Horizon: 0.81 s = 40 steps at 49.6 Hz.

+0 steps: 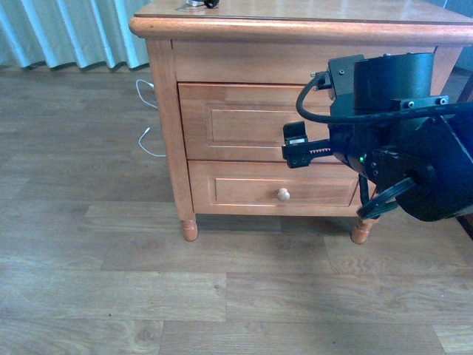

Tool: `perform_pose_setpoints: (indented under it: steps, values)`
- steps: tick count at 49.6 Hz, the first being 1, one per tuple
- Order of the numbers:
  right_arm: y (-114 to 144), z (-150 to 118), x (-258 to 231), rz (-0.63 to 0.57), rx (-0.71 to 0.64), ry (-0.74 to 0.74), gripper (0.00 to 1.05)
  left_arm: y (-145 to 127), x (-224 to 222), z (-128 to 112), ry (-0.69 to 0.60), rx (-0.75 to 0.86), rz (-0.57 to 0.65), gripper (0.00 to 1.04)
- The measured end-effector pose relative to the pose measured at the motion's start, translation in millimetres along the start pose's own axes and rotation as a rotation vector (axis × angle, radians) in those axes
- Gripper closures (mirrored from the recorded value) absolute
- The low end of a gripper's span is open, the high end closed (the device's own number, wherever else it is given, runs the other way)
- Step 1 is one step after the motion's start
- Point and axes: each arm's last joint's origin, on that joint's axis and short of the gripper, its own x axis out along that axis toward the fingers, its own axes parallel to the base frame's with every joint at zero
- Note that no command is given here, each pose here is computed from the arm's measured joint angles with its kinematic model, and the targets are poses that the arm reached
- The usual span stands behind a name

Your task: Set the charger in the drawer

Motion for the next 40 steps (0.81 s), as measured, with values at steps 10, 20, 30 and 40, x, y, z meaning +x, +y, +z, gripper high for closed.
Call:
perform_pose_setpoints:
  steps: [10, 20, 30, 40]
  values:
    - [10.0, -2.1, 15.2, 0.016, 0.01, 0.001, 0.08, 0.0, 0.0, 0.0, 0.0, 0.0, 0.0, 0.06]
    - [20.5, -3.7, 28.4, 0.025, 0.013, -0.007, 0.08, 0.0, 0.0, 0.0, 0.0, 0.0, 0.0, 0.06]
    - [25.0, -5.2, 43.0, 0.012, 0.025, -0.012, 0.08, 0.0, 0.0, 0.0, 0.0, 0.0, 0.0, 0.06]
    - [25.7, -8.3, 51.6, -0.012, 0.045, 0.002, 0.08, 0.0, 0.0, 0.0, 0.0, 0.0, 0.0, 0.06]
